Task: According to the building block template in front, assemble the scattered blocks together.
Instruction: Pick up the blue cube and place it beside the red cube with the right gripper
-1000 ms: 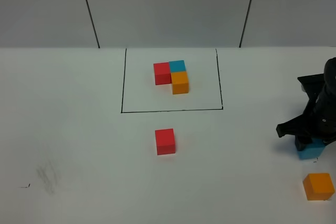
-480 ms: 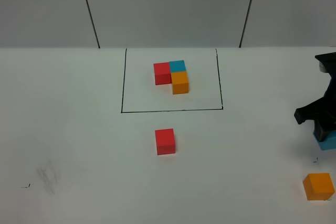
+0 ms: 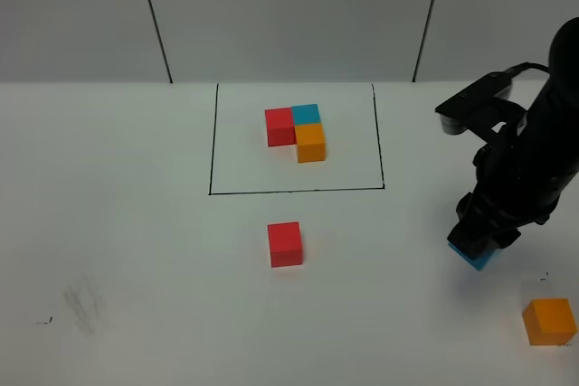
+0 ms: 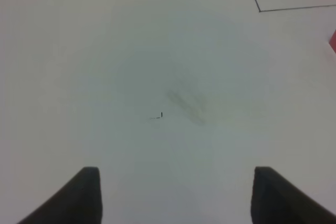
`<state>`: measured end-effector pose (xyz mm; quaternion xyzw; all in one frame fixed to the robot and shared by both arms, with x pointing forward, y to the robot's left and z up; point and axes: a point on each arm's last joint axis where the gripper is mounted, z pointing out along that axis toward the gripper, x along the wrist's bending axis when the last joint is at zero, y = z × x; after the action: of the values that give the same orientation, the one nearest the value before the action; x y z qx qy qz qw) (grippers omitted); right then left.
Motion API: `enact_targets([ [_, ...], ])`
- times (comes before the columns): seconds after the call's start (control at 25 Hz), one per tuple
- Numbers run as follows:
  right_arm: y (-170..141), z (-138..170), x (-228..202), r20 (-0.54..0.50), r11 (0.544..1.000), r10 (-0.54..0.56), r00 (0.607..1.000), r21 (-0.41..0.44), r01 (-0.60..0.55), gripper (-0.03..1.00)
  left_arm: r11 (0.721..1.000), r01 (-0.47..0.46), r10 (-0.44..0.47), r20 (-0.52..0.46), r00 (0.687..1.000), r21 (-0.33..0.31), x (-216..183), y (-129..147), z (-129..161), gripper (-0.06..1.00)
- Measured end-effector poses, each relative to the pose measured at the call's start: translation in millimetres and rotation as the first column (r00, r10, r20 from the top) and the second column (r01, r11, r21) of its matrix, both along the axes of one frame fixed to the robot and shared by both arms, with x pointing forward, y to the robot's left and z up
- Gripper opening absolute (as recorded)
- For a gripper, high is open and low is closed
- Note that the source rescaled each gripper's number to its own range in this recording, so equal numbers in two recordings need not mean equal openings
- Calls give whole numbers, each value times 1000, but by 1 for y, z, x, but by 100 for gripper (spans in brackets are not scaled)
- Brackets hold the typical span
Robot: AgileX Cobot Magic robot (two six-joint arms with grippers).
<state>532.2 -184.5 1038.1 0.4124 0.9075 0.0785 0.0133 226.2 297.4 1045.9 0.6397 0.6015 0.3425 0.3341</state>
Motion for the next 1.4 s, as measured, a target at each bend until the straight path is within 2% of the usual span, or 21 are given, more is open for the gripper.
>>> enact_targets([
  [0.16,15,17,4,105,974,218,970,-80,-211,0,1000,0,0,0,1000,0,0,0,0,54],
  [0.28,27,32,6,165,937,347,923,-101,-334,0,1000,0,0,0,1000,0,0,0,0,54],
  [0.52,47,32,19,136,809,587,798,-126,-574,0,1000,0,0,0,1000,0,0,0,0,54],
  [0.6,52,29,29,136,785,619,774,-134,-604,0,1000,0,0,0,1000,0,0,0,0,54],
  [0.76,63,13,41,105,766,642,759,-129,-630,0,1000,0,0,0,1000,0,0,0,0,54],
  [0.84,72,2,41,78,738,674,735,-128,-663,0,1000,0,0,0,1000,0,0,0,0,54],
  [1.08,100,-19,33,19,603,795,607,-143,-785,0,1000,0,0,0,1000,0,0,0,0,54],
  [1.28,118,-30,28,11,529,845,534,-159,-834,0,1000,0,0,0,1000,0,0,0,0,54],
  [1.4,123,-39,35,-5,449,888,460,-209,-869,0,1000,0,0,0,1000,0,0,0,0,54],
])
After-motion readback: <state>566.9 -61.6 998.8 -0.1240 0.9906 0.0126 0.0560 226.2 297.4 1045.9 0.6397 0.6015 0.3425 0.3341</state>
